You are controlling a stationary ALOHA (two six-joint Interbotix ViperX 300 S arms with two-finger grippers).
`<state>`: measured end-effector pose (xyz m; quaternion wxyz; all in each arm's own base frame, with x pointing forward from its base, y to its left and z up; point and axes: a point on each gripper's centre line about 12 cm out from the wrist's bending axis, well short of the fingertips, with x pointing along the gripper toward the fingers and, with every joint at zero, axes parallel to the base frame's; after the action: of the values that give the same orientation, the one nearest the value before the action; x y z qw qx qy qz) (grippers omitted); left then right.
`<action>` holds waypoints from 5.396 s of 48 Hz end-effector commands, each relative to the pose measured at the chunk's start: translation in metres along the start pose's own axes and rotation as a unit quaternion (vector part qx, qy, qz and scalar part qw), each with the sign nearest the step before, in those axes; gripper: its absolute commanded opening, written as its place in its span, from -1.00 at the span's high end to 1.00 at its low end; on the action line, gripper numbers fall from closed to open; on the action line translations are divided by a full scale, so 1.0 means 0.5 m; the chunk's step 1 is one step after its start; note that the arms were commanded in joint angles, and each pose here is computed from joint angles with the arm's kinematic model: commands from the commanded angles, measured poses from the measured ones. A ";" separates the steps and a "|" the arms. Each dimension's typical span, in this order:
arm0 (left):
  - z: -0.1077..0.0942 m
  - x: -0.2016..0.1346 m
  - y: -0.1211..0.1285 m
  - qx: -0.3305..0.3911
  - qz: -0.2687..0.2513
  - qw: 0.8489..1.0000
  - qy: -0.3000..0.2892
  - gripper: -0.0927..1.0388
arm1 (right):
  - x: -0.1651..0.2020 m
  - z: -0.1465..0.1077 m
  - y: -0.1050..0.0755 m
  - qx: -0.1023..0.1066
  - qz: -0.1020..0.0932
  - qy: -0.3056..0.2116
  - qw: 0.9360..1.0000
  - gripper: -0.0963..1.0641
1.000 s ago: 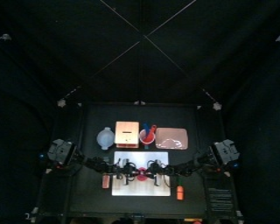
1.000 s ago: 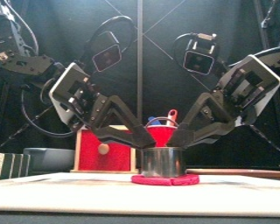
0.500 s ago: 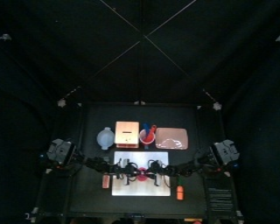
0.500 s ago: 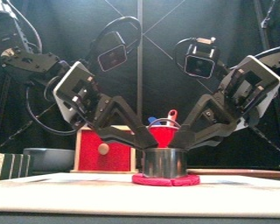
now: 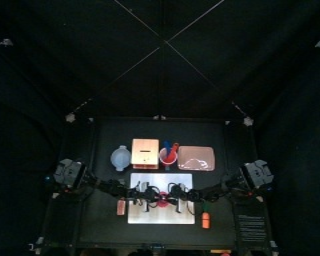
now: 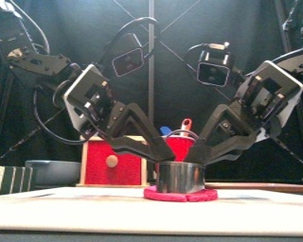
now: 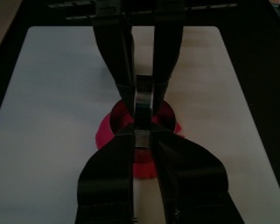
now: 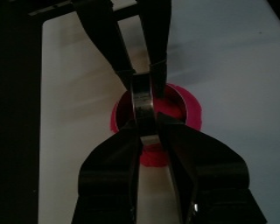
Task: Get the cutter from the drawer then cut the dough then place the extra dough in the bowl
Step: Cut the dough
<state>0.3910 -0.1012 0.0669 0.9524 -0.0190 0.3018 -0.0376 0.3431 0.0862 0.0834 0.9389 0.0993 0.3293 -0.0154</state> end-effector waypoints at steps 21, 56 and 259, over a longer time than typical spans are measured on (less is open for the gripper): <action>-0.098 0.004 -0.072 -0.012 -0.021 0.995 0.096 0.00 | 0.009 -0.006 0.010 -0.016 0.011 0.018 1.000 -0.22; -0.130 -0.011 -0.078 -0.026 -0.027 0.987 0.158 0.15 | -0.016 0.022 0.015 -0.030 0.027 0.006 0.999 -0.22; 0.098 -0.079 0.013 -0.004 0.004 0.993 -0.116 -0.45 | -0.028 0.078 -0.001 -0.052 0.036 0.005 0.998 -0.49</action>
<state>0.3856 -0.0883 0.1117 0.9759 -0.0221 0.2155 -0.0259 0.3532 0.0782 0.1071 0.9343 0.0581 0.3499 0.0348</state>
